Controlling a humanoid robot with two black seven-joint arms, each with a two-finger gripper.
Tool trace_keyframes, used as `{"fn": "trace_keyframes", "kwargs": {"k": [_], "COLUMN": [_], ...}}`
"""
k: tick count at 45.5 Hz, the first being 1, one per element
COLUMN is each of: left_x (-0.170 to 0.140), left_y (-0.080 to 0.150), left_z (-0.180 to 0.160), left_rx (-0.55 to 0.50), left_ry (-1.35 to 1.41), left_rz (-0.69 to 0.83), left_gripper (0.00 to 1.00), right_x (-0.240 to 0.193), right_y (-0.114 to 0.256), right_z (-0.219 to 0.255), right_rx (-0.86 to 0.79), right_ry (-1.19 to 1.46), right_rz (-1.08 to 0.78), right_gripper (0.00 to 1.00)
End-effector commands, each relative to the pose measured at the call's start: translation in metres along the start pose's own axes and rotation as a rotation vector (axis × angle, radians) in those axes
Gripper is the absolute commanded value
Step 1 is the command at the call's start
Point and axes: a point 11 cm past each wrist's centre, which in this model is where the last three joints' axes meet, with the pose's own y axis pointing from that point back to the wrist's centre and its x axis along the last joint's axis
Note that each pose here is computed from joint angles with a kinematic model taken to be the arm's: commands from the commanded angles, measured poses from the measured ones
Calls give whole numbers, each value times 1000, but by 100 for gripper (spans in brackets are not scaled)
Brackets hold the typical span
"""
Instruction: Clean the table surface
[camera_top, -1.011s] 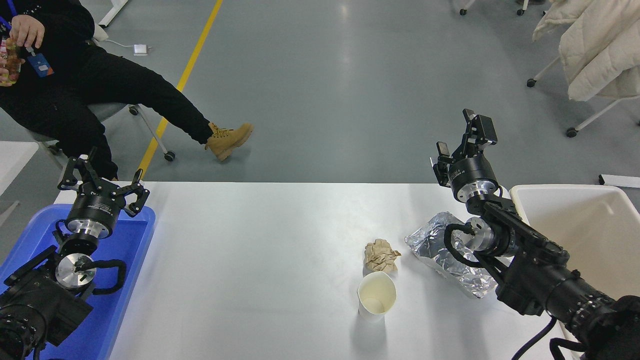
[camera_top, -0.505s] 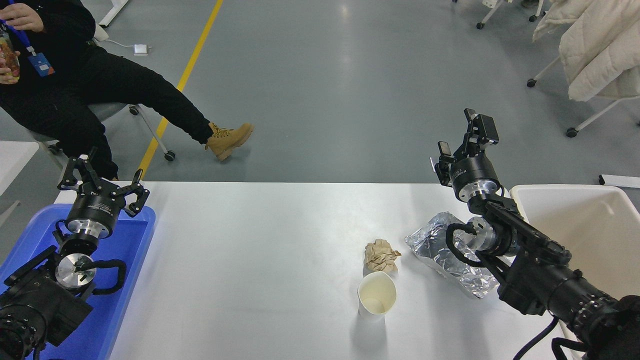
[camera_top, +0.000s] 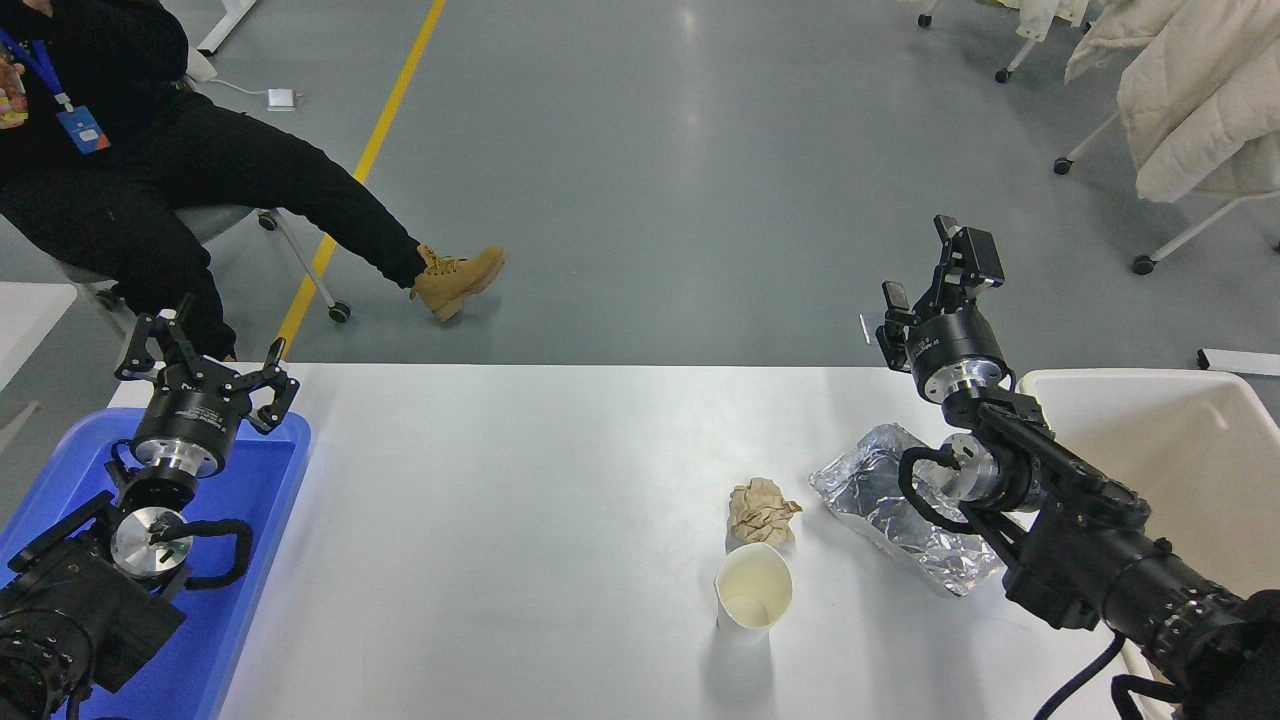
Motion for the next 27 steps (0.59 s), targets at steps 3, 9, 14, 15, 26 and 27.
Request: {"fn": "trace_keyframes", "kwargs": {"k": [3,9,14,15,26,27], "left_x": [0,0,0,0,0,0], "left_y": [0,0,0,0,0,0], "left_z": [0,0,0,0,0,0], "left_rx": [1,0,-1,-1,0,0], "left_ry": [-1,0,1,1,1,1], "left_rz": [1,-2,-1,-1,0,0], "left_gripper": [100,100,100,100,100,100], "right_x": [20,28,29,29,26,28], "right_y": [1,1,5,7,25,28], "right_z": [-5,-9,-10,-9,-17,-14], "right_rx": [-5,-22,-49,-56,-98,-118], "right_ry": [99,253,390,413,656,677], "right_rz": [-22,-97,-194,-214,-432,-448], "right_gripper": [100,100,100,100,100,100]}}
